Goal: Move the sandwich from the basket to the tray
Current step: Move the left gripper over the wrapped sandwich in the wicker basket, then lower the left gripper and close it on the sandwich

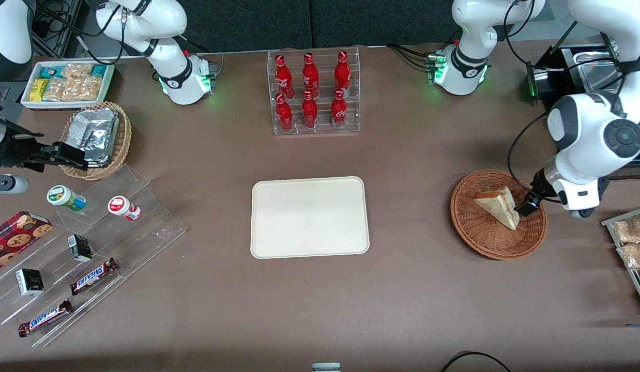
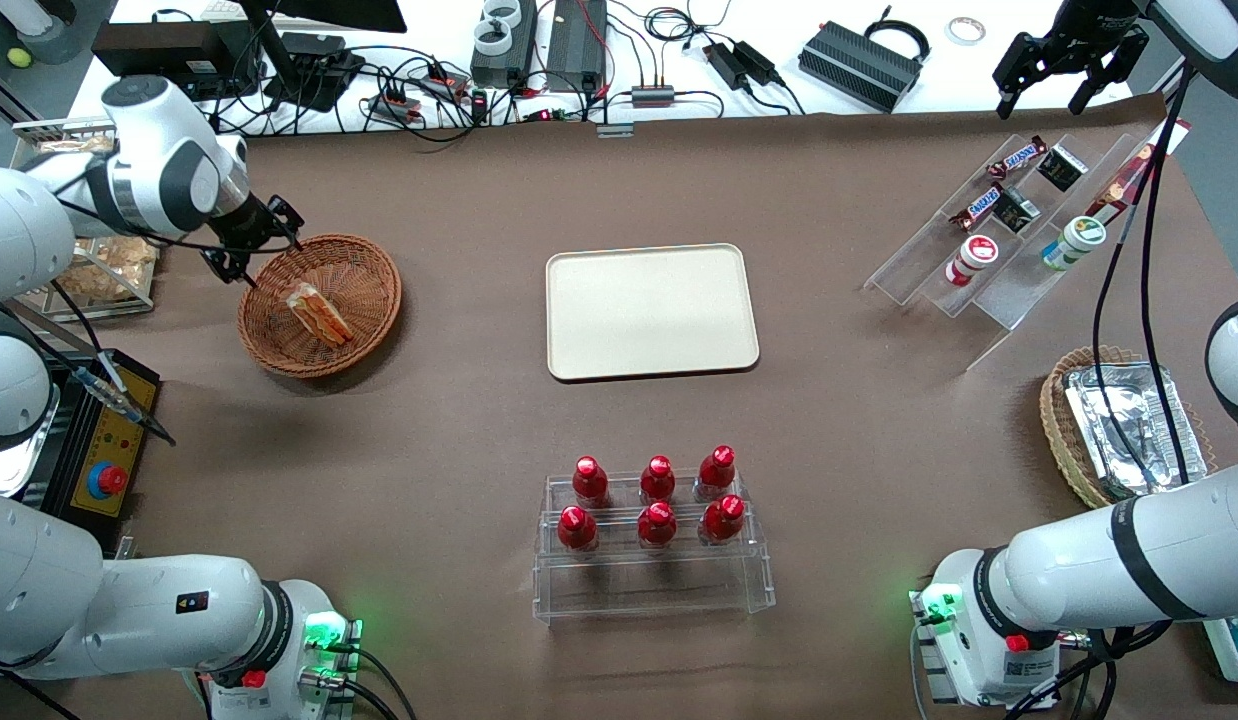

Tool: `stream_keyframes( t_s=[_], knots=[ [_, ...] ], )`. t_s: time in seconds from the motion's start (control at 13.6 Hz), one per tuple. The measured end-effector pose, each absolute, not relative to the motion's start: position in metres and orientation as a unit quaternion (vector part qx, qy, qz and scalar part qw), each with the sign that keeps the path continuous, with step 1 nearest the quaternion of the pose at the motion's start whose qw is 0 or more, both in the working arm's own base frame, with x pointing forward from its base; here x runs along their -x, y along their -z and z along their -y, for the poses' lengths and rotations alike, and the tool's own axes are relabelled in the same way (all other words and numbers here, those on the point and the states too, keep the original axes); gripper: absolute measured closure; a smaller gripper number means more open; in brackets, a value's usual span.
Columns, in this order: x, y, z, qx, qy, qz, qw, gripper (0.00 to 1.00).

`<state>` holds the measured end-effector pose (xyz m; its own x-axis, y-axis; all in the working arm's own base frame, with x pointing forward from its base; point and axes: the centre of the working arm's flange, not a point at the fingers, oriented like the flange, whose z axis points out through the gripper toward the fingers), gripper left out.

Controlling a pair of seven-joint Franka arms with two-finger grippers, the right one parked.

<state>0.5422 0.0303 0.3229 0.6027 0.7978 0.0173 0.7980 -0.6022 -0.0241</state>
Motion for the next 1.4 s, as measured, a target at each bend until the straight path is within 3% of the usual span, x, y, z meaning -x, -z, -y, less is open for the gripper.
stream_keyframes(
  t_s=[0.96,1.03,1.18,1.25,1.4],
  knots=[
    [-0.525,-0.259,-0.010,0.886,0.012,0.463,0.005,0.01],
    [-0.525,-0.258,-0.010,0.886,0.011,0.463,0.006,0.07],
    [-0.524,-0.256,-0.010,0.886,0.009,0.463,0.007,0.26],
    [-0.524,-0.256,-0.010,0.886,0.008,0.463,0.007,0.26],
    [-0.523,-0.255,-0.010,0.887,0.008,0.462,0.008,0.44]
  ],
)
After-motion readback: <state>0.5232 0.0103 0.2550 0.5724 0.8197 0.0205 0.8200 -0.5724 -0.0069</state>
